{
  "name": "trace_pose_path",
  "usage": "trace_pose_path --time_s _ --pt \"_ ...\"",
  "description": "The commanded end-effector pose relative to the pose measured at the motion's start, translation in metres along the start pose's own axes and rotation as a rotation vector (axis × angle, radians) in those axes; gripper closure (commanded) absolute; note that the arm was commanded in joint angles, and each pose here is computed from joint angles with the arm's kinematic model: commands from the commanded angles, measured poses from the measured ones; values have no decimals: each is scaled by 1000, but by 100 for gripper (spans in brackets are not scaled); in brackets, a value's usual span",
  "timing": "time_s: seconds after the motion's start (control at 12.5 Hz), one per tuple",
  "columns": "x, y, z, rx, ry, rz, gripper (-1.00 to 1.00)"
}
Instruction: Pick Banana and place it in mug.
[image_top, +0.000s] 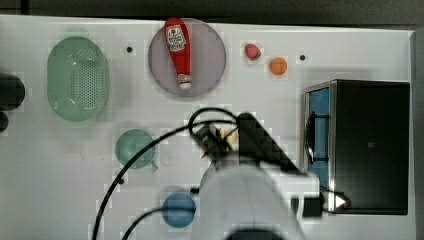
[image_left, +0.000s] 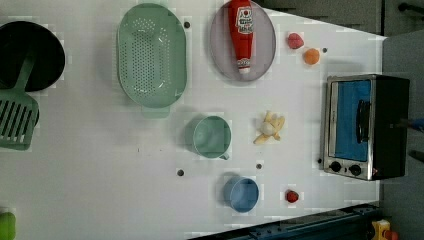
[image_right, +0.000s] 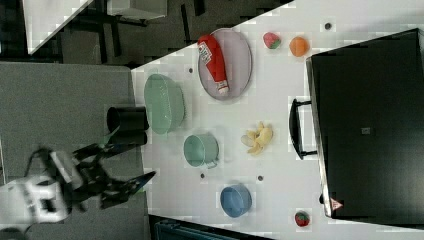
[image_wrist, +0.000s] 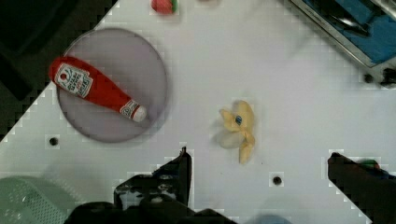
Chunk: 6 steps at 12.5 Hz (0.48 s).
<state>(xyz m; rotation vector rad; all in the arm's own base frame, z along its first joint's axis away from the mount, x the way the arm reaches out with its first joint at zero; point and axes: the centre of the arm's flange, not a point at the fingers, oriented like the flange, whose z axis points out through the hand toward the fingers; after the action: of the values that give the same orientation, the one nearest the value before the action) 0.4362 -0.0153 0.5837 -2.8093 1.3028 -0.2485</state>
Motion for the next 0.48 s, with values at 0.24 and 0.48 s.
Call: trace_pose_path --time_s 0.24,0.48 --pt "-3 0 189 -115 -100 -13 -100" --pt "-11 8 259 -100 -92 -13 -100"
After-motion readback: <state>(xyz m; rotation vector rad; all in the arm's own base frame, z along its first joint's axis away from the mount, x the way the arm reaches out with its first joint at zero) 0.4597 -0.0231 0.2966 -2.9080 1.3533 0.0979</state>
